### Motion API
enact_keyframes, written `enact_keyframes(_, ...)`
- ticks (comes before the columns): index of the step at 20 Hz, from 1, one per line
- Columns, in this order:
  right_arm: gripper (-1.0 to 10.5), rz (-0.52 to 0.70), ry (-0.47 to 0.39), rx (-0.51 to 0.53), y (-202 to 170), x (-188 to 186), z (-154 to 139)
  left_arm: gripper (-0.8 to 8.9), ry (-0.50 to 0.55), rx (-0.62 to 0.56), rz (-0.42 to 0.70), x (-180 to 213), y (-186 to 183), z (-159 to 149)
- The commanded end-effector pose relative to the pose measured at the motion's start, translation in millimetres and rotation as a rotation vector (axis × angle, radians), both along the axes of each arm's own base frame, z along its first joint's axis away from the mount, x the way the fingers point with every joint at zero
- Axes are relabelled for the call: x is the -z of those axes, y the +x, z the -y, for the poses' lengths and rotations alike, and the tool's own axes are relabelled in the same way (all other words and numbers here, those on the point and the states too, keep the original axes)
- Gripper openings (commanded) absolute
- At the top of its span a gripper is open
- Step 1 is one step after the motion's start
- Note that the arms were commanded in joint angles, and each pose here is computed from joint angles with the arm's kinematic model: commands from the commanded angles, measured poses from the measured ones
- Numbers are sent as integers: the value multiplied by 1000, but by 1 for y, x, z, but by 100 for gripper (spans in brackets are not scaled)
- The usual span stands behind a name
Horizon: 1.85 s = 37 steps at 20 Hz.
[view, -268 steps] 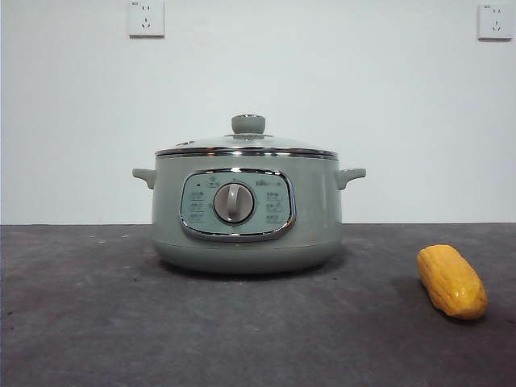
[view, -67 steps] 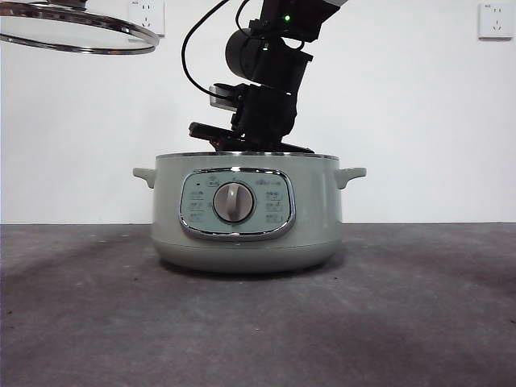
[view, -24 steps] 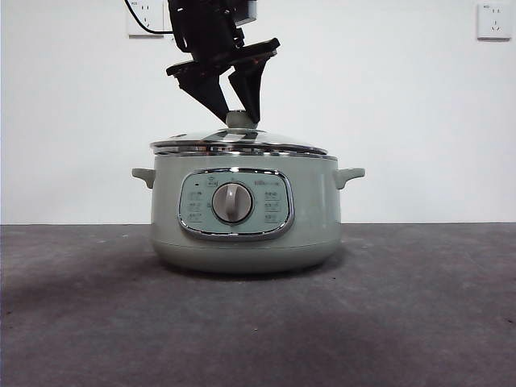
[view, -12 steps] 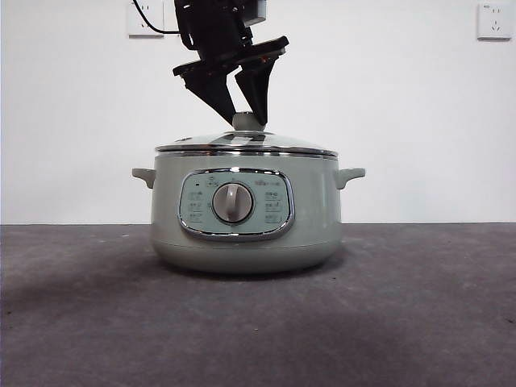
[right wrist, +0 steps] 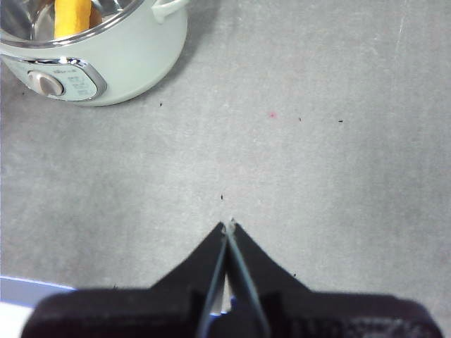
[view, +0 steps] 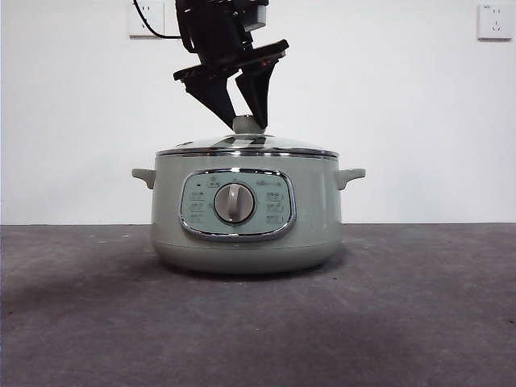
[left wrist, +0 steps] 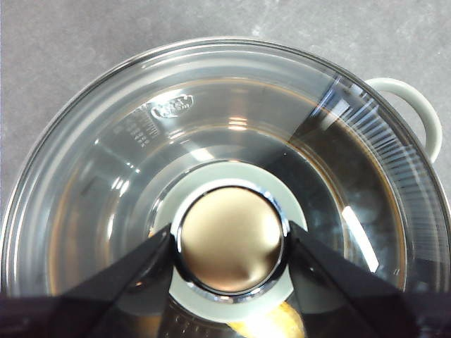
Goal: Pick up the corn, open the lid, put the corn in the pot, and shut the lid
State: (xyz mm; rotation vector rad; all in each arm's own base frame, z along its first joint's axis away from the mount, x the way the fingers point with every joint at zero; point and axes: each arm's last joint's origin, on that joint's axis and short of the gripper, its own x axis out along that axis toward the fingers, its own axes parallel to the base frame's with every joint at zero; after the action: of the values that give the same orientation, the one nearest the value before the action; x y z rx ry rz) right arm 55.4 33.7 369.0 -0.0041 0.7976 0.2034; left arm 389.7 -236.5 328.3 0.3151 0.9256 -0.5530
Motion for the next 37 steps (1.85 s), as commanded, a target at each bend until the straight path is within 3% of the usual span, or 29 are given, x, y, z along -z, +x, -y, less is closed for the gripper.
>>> enact_keyframes(1,-3,-2,5,5,0,2,0,36,87,27,-158,52,8,9)
enact_keyframes(4,-3,-1,5,5,0,2,0,352,89,25,-162,52,8,8)
enact_keyframes(6,-3,-2,5,5,0,2,0,482,85,24,-155,52,9,8)
enact_keyframes(11,-3,-4,2,5,0,2,0,482,45,12,-72,31,11,6)
enact_keyframes(15,-3,-16,-6,5,-1,3,0,480,-44,2,77,-34,1,-4)
enact_keyframes(18,-3,-21,-12,5,-1,3,1,457,-123,-10,190,-91,-22,-17)
enact_keyframes(19,-3,-19,-14,9,-1,3,1,382,-143,-16,211,-106,-31,-23)
enact_keyframes(21,-2,-9,-25,26,-1,3,1,52,-158,-16,234,-134,-55,-37)
enact_keyframes(22,-1,-4,-30,33,0,3,2,-2,-164,-13,246,-146,-67,-43)
enact_keyframes(28,0,-4,-39,37,0,3,2,-5,-282,-2,372,-202,-129,-76)
enact_keyframes(31,0,-4,-39,37,0,3,2,-5,-372,117,387,-223,-178,-81)
enact_keyframes(37,0,-4,-39,37,0,3,2,-3,-526,368,292,-235,-256,-88)
